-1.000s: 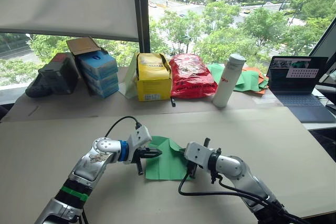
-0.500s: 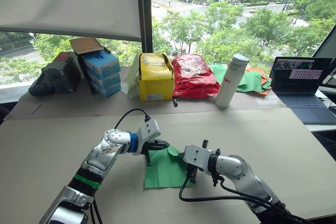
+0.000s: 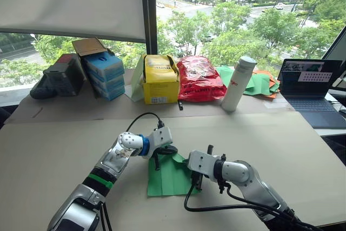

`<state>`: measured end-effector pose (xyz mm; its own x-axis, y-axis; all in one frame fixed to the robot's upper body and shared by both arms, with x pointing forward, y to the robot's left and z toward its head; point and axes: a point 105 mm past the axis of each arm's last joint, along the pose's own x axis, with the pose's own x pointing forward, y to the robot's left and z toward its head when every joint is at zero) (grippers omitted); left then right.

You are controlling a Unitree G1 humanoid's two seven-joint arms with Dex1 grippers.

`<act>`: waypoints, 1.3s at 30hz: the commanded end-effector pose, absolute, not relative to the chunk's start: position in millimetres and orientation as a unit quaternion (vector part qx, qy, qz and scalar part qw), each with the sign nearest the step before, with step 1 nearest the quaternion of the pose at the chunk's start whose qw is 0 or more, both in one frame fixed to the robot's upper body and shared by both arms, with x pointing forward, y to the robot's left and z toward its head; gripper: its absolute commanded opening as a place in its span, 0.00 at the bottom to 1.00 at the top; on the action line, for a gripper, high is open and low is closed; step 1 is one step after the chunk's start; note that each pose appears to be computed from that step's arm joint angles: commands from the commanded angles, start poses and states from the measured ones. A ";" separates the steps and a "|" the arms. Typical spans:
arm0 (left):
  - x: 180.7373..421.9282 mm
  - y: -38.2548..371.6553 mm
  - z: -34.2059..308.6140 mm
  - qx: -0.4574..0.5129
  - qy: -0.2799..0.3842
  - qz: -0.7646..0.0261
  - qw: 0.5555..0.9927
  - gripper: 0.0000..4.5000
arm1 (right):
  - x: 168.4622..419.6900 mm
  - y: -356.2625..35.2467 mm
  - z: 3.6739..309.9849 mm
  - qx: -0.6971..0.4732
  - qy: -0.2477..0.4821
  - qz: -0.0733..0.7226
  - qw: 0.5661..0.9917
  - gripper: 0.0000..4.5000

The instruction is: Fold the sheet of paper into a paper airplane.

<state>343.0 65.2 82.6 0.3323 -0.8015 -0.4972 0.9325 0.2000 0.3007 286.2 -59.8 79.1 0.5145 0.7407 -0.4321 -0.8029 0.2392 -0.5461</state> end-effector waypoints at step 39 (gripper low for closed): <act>331.4 73.2 55.2 0.310 0.153 -0.567 0.748 0.00 | 318.8 -50.2 73.8 -0.234 0.165 0.425 0.859 0.01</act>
<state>338.9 64.8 79.2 0.3407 -0.7946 -0.5026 0.9208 0.1741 0.3490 319.3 -47.3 82.6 0.5861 0.6811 -0.4389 -0.8093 0.5184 -0.2763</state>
